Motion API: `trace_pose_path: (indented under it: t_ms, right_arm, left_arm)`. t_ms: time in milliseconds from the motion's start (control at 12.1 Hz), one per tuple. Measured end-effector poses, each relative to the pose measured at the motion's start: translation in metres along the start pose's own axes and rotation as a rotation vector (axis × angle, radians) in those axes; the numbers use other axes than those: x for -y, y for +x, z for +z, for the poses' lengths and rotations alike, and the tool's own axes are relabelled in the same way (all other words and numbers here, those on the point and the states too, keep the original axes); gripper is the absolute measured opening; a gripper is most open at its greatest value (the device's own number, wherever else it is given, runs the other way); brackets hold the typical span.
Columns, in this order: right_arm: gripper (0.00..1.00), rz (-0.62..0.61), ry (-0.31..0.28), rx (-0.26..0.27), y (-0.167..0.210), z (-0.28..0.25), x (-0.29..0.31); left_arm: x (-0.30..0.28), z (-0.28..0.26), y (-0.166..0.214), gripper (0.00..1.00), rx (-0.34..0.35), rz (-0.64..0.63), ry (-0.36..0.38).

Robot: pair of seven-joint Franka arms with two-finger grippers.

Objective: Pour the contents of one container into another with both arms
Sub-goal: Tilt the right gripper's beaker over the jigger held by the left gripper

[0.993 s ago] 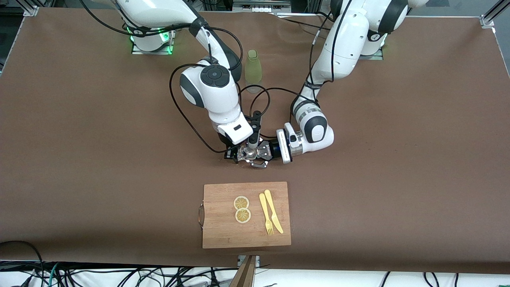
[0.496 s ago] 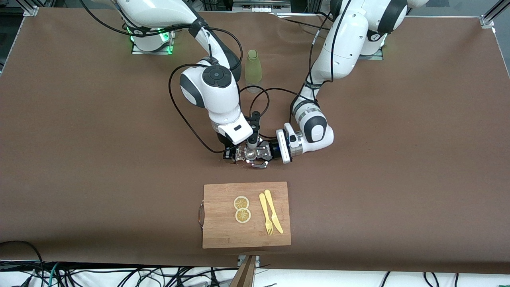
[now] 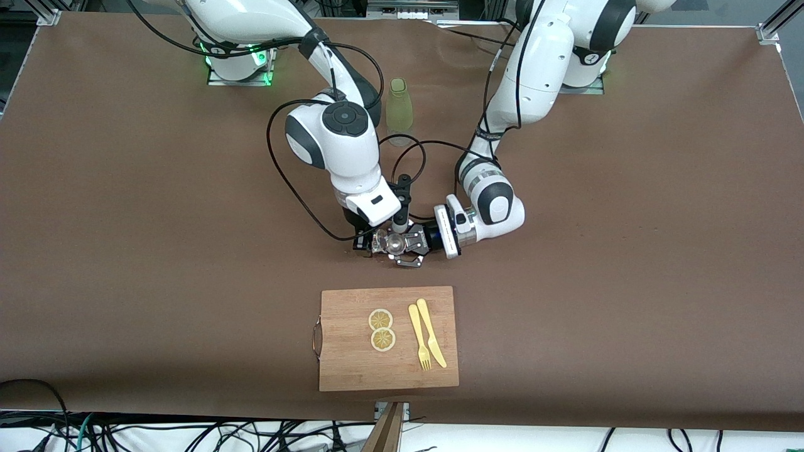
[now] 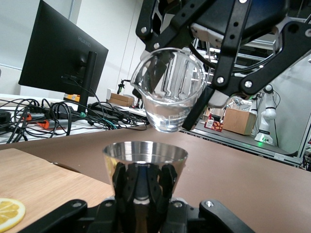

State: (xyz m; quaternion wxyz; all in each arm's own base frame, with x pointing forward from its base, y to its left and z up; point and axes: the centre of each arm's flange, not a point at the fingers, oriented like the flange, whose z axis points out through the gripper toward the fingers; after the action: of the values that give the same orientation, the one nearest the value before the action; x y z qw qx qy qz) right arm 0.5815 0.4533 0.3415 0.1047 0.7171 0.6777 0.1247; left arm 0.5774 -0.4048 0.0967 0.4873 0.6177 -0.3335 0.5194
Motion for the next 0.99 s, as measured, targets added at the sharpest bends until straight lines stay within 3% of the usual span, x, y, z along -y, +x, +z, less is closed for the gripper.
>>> trace_pose_path:
  t_ms: [414,993]
  right_arm:
    - [0.49,-0.021,-0.004,0.035,-0.003,0.0024,0.0007]
    - [0.49,-0.03,-0.006,0.036,0.0054,0.0006,0.0082]
  left_arm:
    - [-0.0032,0.0041,-0.0029,0.1,-0.014,-0.008,0.011]
    - [-0.0065,0.0083,-0.0088,0.1,-0.009,-0.008,0.003]
